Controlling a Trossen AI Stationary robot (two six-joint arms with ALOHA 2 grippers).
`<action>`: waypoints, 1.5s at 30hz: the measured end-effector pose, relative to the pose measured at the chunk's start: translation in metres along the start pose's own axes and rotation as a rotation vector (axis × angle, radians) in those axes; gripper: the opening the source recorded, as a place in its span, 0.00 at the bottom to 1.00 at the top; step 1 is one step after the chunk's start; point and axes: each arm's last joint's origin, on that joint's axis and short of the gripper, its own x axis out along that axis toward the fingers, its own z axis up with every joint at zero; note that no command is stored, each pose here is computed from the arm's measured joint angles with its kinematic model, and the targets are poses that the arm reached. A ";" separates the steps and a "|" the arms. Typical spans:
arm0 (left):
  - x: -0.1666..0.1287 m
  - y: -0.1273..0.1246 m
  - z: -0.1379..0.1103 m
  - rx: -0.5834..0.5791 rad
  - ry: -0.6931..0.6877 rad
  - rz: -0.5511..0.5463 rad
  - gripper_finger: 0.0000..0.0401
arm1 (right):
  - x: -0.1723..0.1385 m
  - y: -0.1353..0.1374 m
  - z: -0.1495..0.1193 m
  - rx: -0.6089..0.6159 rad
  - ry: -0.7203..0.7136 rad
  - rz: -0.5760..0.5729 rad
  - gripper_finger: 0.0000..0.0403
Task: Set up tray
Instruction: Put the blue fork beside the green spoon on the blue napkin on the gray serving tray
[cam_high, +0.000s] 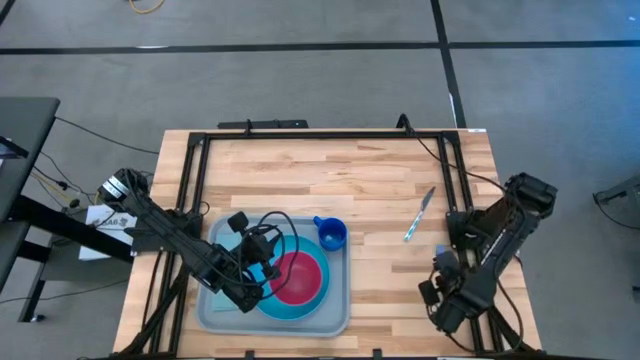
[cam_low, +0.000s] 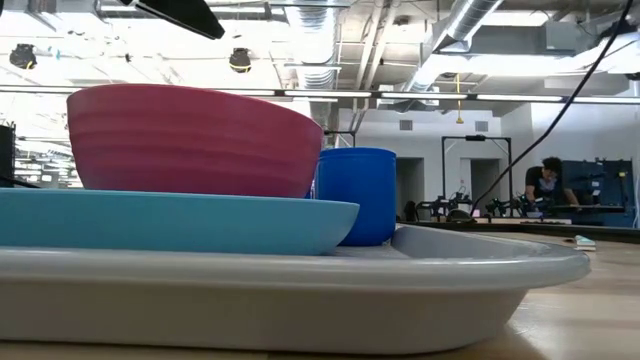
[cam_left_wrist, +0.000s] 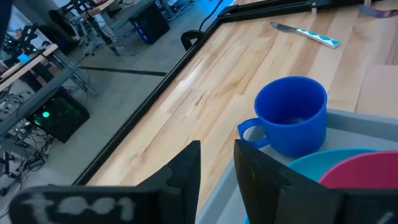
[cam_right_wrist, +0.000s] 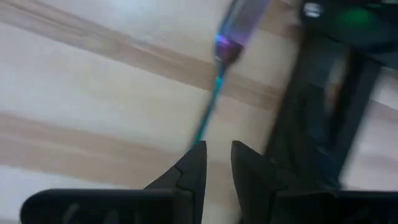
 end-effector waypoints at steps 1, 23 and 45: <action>0.000 0.000 0.000 0.000 0.000 0.000 0.22 | 0.006 0.000 0.000 0.000 -0.014 0.022 0.17; 0.000 -0.001 -0.001 -0.029 0.027 -0.024 0.22 | 0.050 -0.002 0.020 0.076 -0.018 0.000 0.17; 0.000 -0.001 -0.001 -0.030 0.027 -0.025 0.22 | 0.042 -0.005 0.012 0.071 -0.045 0.003 0.17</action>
